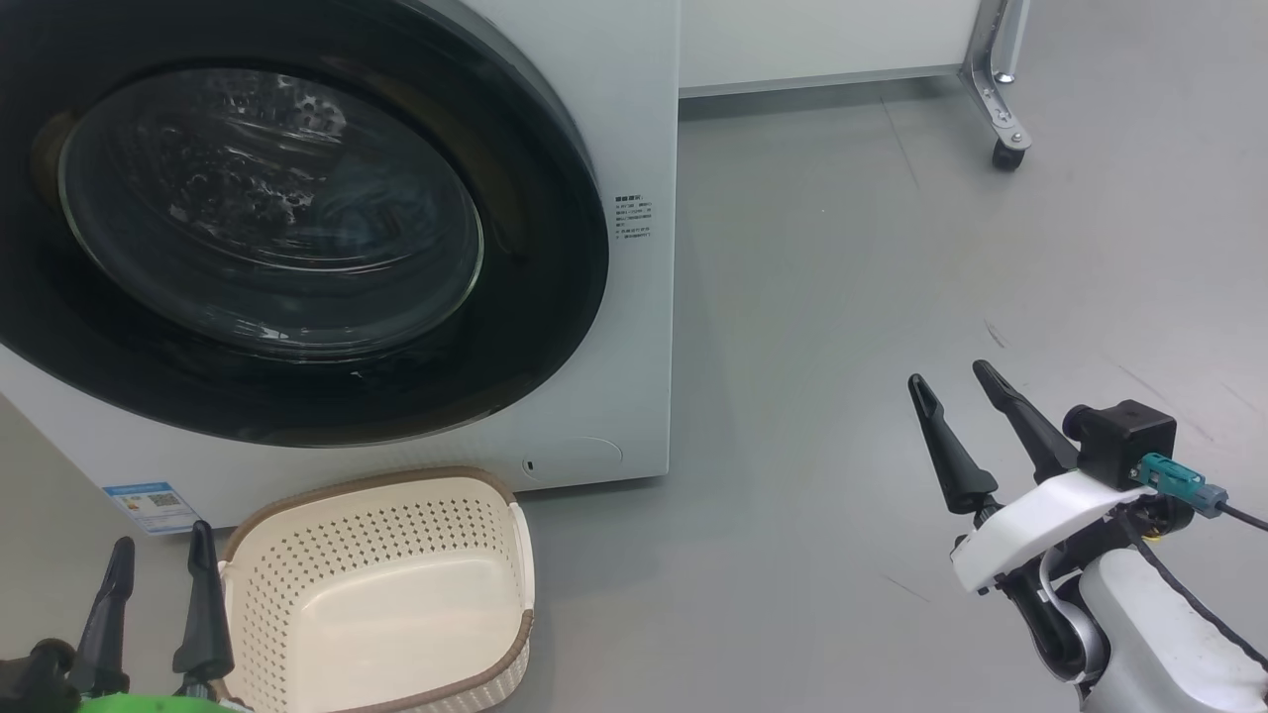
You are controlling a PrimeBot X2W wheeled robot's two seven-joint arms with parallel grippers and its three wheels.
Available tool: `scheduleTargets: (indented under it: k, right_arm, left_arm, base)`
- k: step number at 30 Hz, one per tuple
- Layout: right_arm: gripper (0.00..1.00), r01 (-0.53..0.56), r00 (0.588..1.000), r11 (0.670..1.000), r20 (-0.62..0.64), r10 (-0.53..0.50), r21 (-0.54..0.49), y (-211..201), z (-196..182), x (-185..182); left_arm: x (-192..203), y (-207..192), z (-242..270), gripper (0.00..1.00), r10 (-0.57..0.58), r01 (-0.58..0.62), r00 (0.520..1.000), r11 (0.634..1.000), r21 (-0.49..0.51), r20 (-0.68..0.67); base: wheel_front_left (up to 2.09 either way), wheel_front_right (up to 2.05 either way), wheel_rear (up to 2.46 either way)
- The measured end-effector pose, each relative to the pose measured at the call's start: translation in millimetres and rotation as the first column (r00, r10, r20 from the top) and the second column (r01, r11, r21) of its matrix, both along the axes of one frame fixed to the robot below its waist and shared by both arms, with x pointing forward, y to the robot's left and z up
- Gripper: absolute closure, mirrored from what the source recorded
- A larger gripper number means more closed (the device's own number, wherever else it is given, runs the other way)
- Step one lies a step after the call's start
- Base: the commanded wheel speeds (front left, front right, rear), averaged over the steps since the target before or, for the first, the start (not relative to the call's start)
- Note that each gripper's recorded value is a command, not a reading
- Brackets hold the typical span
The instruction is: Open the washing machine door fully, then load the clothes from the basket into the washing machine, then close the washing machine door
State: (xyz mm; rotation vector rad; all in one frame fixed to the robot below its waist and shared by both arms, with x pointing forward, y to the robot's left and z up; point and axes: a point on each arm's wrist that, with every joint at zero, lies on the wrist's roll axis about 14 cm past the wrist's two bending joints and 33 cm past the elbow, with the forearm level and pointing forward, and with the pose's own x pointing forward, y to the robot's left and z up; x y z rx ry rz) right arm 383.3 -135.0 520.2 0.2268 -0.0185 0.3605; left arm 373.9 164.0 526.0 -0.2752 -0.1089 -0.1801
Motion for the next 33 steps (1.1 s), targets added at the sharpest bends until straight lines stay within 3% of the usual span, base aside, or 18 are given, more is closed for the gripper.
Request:
scheduleTargets:
  k: [25,26,33]
  right_arm:
    - [0.00,0.009,1.000,1.000,-0.003,-0.009,0.010,0.7,-1.3,3.6]
    - [1.00,0.009,1.000,1.000,-0.003,-0.009,0.011,0.7,-1.4,3.6]
    - [1.00,0.010,0.994,0.999,-0.114,-0.006,0.035,10.5,-37.7,-15.3]
  left_arm:
    - [1.1,2.2,-3.8,0.00,0.003,-0.003,1.000,1.000,0.000,-0.012]
    - [1.1,1.6,-3.9,1.00,0.001,-0.001,1.000,1.000,-0.001,-0.012]
    - [-4.3,-10.4,-26.7,1.00,-0.005,0.001,0.996,0.999,-0.040,-0.087]
  base:
    - [0.00,0.00,0.00]
    - [0.00,0.00,0.00]
    - [0.00,0.00,0.00]
